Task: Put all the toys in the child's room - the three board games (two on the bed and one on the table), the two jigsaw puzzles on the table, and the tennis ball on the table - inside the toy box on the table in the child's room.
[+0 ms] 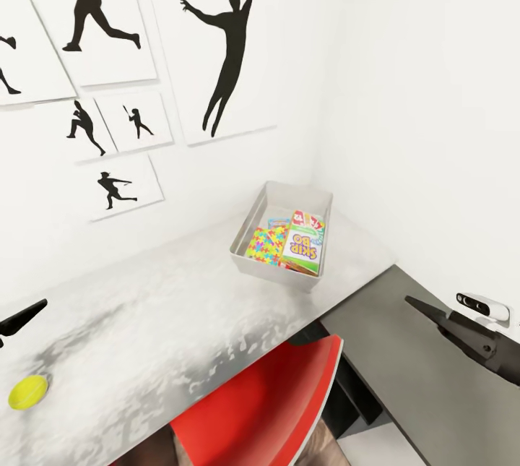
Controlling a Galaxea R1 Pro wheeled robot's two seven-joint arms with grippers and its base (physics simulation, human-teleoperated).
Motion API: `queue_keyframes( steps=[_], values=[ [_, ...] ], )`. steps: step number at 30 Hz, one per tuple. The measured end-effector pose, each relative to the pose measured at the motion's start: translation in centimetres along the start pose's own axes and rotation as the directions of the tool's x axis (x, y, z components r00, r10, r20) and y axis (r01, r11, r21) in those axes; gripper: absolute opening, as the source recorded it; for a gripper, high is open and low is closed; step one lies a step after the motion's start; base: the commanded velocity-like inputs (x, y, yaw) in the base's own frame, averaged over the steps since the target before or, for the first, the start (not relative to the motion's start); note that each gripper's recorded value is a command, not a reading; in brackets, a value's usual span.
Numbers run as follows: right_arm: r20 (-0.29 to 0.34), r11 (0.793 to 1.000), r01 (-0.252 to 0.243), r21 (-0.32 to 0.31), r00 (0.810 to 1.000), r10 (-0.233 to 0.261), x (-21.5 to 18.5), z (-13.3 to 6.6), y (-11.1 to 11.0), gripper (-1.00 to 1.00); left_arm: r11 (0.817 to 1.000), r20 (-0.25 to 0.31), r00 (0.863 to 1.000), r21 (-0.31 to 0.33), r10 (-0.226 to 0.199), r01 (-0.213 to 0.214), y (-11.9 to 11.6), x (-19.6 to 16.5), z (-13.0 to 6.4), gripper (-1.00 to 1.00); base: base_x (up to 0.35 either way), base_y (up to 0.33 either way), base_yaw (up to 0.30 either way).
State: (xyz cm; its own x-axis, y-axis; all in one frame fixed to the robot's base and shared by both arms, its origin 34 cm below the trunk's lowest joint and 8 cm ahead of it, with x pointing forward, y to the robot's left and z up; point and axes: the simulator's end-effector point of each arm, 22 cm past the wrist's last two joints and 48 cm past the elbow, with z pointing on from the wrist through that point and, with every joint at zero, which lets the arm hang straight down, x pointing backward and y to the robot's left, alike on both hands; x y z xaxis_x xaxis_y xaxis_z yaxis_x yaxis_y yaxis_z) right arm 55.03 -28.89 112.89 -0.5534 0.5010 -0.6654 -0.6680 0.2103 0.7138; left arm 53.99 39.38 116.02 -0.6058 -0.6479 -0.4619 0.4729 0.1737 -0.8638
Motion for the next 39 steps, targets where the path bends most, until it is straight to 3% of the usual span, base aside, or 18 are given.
queue_keyframes(
  steps=[39],
  values=[
    [0.009, 1.0, 0.024, 0.003, 1.0, -0.024, -0.07, 0.21, 0.24, 1.0, 1.0, 0.004, 1.0, 0.01, 0.01, -0.01, -0.54, -0.12, -0.01, 1.0, -0.007, 0.0, -0.01]
  ],
)
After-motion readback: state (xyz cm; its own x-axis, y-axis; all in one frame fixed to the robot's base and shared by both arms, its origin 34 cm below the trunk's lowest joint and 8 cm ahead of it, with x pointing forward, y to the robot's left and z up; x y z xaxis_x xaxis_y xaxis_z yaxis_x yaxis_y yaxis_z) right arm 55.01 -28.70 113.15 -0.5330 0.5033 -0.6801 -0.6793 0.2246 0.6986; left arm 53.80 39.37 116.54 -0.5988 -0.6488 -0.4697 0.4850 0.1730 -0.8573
